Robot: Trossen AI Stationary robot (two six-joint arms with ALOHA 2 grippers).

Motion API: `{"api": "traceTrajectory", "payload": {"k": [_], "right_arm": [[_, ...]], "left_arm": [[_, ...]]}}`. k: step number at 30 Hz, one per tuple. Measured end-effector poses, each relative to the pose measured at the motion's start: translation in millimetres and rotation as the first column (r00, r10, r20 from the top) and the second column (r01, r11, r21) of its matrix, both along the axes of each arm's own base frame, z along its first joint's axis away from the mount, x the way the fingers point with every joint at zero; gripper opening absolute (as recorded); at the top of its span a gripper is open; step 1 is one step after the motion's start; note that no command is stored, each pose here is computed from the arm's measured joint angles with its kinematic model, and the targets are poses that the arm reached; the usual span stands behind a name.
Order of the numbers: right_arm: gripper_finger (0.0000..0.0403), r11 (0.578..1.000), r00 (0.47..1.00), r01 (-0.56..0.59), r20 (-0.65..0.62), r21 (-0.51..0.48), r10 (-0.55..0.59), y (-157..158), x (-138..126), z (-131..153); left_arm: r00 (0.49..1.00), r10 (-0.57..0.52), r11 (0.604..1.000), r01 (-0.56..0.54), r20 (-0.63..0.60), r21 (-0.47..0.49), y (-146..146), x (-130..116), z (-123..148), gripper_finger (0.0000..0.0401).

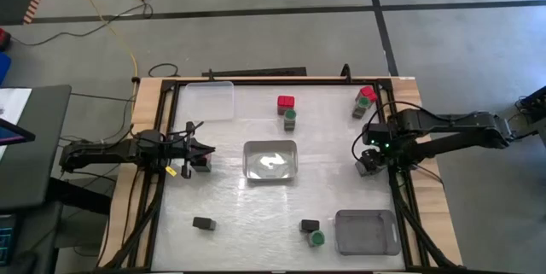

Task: Sort spices by type
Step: Put the middle green seasoning bottle into the black bin

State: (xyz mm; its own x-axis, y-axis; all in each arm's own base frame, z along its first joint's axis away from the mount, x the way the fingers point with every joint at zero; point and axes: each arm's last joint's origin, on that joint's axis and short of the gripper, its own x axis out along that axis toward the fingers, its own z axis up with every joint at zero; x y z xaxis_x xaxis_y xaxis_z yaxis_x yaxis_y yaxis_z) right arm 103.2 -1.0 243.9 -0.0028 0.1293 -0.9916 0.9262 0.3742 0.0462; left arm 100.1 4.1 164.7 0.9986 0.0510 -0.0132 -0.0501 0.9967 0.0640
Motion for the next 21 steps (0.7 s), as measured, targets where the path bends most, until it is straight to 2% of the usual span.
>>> {"api": "traceTrajectory", "payload": {"k": [14, 21], "right_arm": [[0.0291, 1.0, 1.0, -0.002, 0.016, 0.001, 0.002, 0.0, 1.7, -0.4], [0.0291, 1.0, 0.999, -0.007, -0.036, 0.007, 0.008, -0.3, 9.7, -5.7]], "left_arm": [[1.0, 0.0, 1.0, 0.0, 0.0, 0.0, 0.0, 0.0, -0.1, 0.0], [1.0, 0.0, 1.0, 0.0, -0.001, 0.0, 0.0, 0.0, -0.1, 0.0]]}}
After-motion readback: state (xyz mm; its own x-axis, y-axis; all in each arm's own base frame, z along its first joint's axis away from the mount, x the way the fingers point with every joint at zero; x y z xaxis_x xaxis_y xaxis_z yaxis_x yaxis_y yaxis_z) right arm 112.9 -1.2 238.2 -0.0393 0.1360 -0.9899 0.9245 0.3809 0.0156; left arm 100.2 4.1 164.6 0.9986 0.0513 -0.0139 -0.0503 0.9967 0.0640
